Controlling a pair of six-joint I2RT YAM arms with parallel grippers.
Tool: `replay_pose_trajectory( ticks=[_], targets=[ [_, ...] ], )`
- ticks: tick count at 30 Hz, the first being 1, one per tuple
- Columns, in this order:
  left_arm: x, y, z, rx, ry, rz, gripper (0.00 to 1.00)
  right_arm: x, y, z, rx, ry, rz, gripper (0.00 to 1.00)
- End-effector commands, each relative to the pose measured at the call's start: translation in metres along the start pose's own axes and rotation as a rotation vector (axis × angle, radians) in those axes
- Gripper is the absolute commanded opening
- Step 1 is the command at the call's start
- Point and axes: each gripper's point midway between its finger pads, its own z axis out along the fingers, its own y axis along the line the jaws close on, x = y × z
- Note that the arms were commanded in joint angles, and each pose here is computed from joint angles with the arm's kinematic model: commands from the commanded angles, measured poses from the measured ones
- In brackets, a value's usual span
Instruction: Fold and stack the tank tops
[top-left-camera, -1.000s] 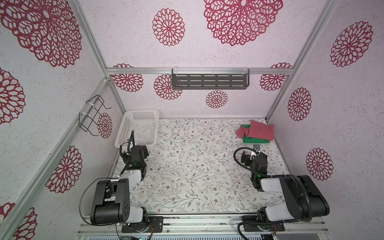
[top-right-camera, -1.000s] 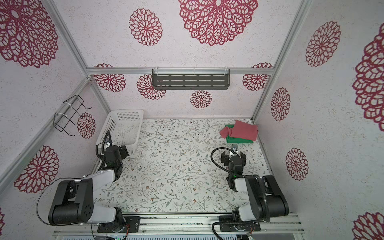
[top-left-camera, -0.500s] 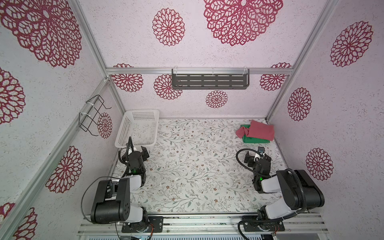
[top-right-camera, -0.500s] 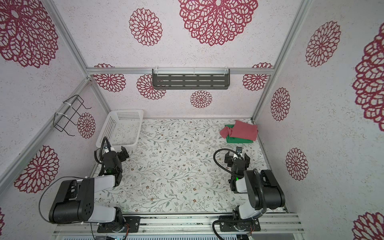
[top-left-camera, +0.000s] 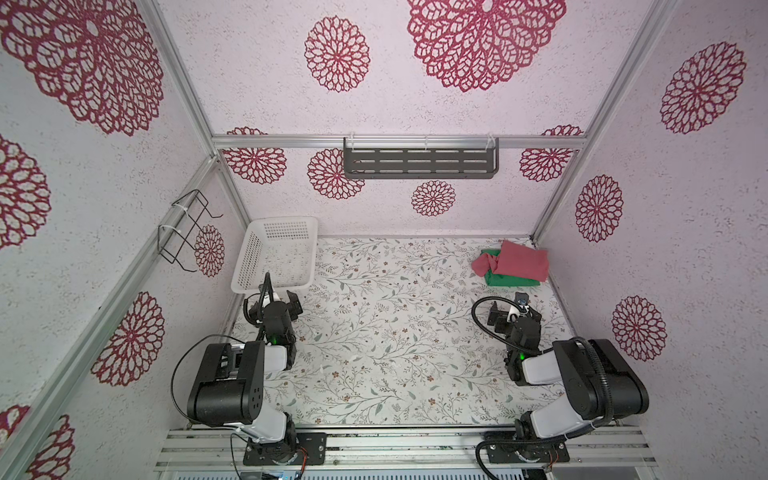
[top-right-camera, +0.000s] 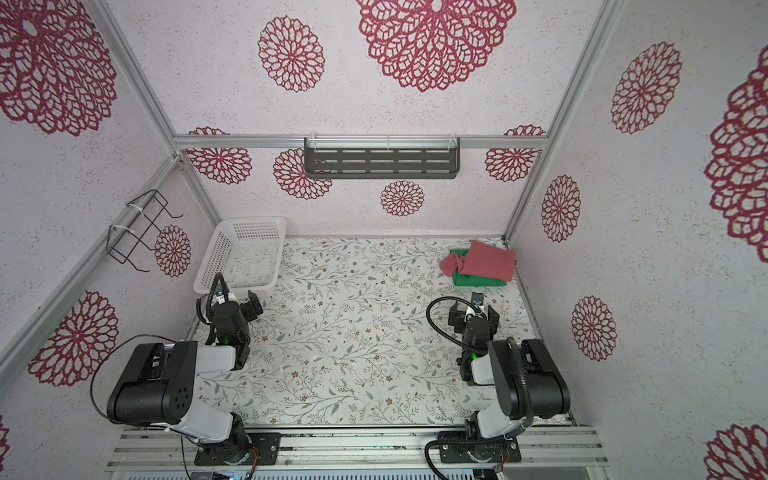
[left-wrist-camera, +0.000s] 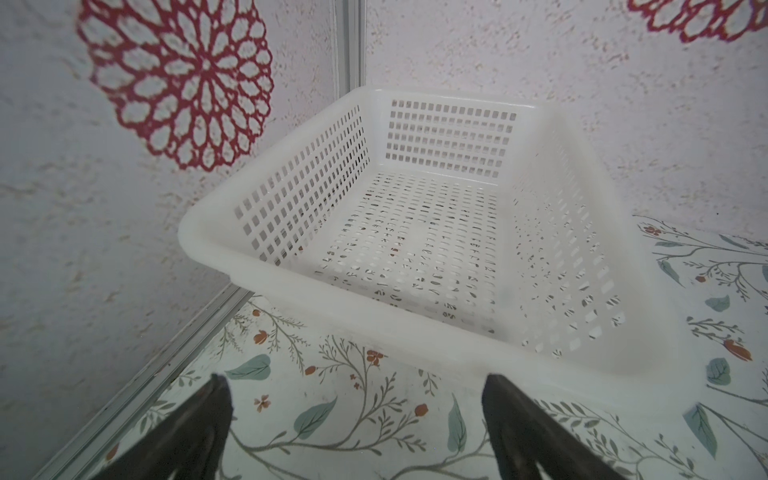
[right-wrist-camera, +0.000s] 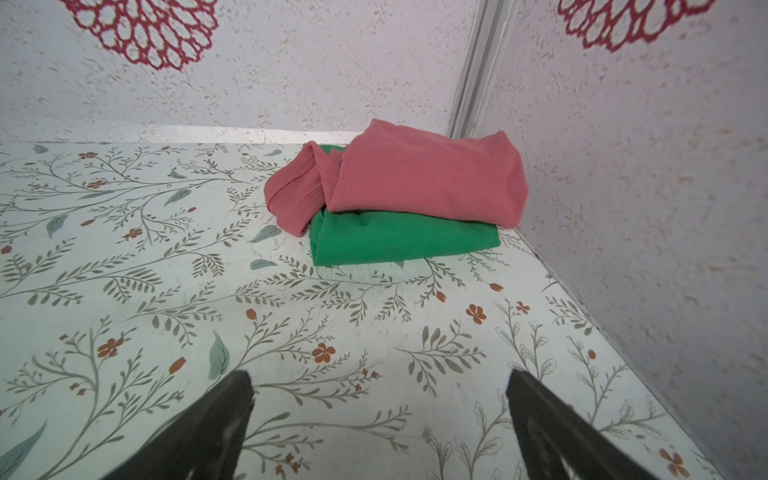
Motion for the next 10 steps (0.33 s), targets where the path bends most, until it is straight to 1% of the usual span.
replay_pose_trajectory(
  ticks=[1,3,4,10],
  targets=[
    [-0.01,-0.002,0.0022,-0.002,-0.035,0.012,0.97,-0.0164,-0.0006,0.0037,-0.002,-0.046,0.038,0.99],
    [-0.01,-0.002,0.0019,-0.001,-0.035,0.012,0.97,-0.0121,-0.0021,0.009,-0.051,-0.015,0.067,0.99],
    [-0.0097,-0.0019,0.0016,-0.001,-0.035,0.012,0.97,-0.0146,-0.0024,0.0083,-0.062,-0.029,0.076,0.99],
    [-0.0111,-0.0017,0.0013,-0.001,-0.04,0.009,0.97,-0.015,-0.0027,0.0067,-0.051,-0.032,0.066,0.99]
  ],
)
